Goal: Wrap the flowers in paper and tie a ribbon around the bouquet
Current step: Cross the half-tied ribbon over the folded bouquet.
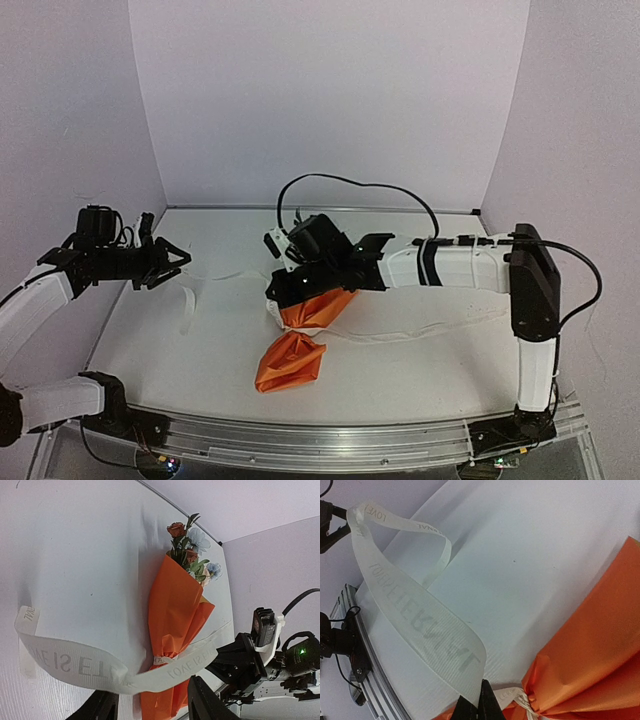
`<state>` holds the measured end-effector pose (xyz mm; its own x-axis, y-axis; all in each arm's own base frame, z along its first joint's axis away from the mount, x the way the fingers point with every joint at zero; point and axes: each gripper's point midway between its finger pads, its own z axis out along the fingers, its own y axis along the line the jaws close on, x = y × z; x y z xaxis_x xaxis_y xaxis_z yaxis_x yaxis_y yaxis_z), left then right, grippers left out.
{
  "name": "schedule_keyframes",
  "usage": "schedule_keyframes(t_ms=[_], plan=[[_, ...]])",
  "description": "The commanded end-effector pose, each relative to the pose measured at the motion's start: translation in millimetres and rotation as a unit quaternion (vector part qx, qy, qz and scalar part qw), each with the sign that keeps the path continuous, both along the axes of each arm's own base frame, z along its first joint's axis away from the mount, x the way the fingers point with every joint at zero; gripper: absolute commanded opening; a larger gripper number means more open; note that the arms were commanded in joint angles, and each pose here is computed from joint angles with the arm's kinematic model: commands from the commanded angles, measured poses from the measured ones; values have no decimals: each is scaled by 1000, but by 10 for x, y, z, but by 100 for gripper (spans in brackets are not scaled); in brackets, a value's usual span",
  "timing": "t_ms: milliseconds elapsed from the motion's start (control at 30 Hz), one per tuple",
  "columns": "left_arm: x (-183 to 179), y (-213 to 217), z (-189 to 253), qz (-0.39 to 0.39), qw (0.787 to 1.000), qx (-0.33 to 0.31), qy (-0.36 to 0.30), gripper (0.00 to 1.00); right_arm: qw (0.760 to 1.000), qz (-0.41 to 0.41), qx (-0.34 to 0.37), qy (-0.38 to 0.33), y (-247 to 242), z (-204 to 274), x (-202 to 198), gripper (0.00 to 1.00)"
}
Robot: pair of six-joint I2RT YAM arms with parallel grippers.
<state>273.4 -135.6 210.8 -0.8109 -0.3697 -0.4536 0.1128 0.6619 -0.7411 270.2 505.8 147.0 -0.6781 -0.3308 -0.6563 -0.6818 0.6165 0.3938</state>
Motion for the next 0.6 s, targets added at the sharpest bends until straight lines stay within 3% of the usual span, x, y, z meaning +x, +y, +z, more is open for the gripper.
schedule_keyframes(t_ms=[0,267,433,567], plan=[[197,-221,256,-27,997,17,-76,51,997,-57,26,-42,-190,246,113,0],[182,-777,-38,-94,991,67,-74,59,996,-72,19,-44,-248,146,132,0],[136,-521,-142,-53,988,129,-69,61,996,-72,13,-49,-265,129,105,0],[-8,-279,-388,3,989,145,-21,65,995,-80,9,-55,-278,124,123,0]])
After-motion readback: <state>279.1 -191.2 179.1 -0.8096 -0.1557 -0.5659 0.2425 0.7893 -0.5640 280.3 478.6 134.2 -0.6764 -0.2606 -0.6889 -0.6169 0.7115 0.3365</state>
